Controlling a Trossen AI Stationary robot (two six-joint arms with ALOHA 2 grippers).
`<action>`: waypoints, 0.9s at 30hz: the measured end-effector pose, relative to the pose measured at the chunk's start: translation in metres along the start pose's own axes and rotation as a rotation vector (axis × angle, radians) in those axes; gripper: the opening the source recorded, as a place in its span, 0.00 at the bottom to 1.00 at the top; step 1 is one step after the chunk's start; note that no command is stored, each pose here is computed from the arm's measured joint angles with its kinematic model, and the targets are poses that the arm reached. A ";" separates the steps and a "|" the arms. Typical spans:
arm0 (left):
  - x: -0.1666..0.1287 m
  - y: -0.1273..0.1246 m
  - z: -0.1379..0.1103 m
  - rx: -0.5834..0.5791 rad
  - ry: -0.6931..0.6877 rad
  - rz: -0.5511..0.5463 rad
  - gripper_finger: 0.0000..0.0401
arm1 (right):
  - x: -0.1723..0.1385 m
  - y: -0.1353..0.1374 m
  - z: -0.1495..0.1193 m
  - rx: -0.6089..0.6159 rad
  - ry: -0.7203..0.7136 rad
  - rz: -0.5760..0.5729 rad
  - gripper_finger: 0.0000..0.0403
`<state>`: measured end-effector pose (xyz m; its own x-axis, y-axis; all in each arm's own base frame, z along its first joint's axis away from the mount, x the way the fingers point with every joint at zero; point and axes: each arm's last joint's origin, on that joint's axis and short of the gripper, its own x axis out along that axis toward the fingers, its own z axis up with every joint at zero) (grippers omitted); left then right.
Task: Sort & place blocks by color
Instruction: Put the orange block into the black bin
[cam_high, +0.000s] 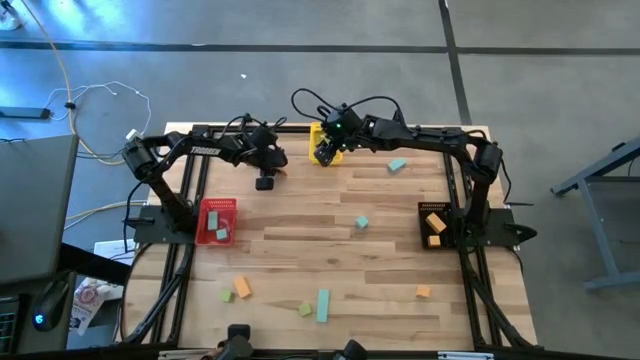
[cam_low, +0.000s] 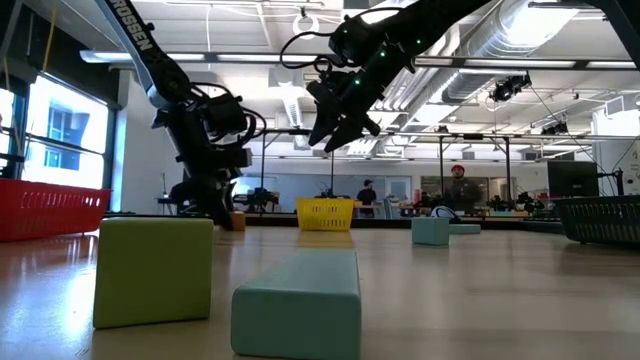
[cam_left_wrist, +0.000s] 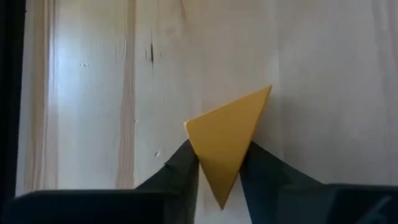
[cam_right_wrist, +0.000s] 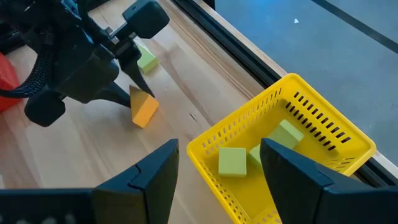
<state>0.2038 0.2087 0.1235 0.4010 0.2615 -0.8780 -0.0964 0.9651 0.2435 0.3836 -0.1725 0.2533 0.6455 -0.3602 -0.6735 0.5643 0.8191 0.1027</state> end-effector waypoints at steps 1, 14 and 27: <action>0.000 0.000 0.000 -0.002 -0.005 -0.004 0.17 | 0.000 0.000 0.000 0.001 0.000 0.000 0.52; 0.000 -0.003 0.002 -0.103 -0.072 -0.084 0.07 | -0.001 0.008 -0.005 -0.016 0.044 0.049 0.52; 0.000 -0.005 0.013 -0.203 -0.190 -0.162 0.06 | -0.008 0.056 -0.026 -0.212 0.138 0.156 0.52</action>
<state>0.2158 0.2034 0.1273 0.5868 0.1157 -0.8014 -0.1899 0.9818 0.0027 0.3970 -0.1121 0.2454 0.6312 -0.1706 -0.7566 0.3342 0.9401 0.0669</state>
